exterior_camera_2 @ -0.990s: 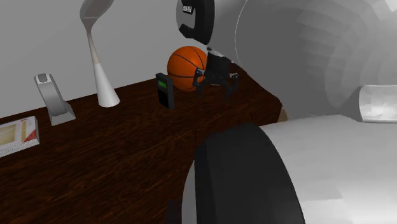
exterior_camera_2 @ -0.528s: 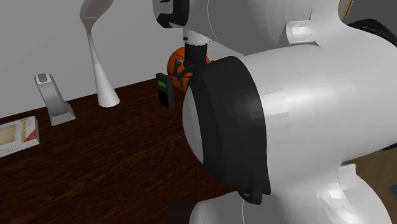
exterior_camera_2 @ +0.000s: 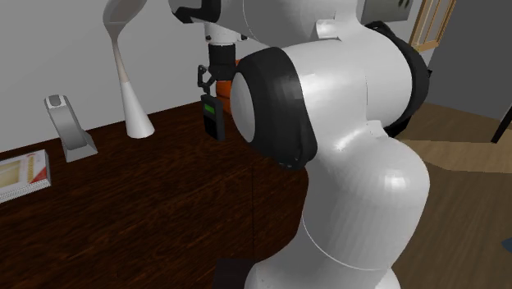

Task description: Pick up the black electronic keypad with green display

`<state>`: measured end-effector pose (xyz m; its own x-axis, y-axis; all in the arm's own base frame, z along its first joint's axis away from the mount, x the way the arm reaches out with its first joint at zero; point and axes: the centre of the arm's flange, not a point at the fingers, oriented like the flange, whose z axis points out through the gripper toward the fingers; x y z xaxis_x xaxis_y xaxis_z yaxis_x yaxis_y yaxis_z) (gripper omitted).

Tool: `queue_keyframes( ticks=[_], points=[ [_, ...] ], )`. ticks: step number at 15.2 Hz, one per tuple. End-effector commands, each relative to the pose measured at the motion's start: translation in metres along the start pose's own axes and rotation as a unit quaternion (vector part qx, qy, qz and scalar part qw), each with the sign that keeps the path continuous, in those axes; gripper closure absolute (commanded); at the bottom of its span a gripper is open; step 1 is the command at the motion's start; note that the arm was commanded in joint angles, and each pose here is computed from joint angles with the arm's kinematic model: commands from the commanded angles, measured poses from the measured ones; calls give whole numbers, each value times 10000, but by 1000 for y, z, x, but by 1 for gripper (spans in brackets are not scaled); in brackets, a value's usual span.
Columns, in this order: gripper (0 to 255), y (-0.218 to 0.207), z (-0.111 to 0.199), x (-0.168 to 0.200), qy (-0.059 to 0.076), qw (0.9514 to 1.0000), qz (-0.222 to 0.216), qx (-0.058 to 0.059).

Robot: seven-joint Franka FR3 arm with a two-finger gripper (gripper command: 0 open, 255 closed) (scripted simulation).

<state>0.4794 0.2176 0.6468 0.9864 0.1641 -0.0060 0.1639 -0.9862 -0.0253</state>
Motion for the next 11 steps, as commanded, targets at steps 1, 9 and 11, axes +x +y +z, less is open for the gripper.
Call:
queue_keyframes(
  ticks=[1,9,11],
  points=[
    [0,-20,-3,20,-41,9999,-145,-39],
    [0,-25,33,26,-55,9998,-192,-52],
    [0,-25,36,26,-55,9998,-192,-52]
  ],
)
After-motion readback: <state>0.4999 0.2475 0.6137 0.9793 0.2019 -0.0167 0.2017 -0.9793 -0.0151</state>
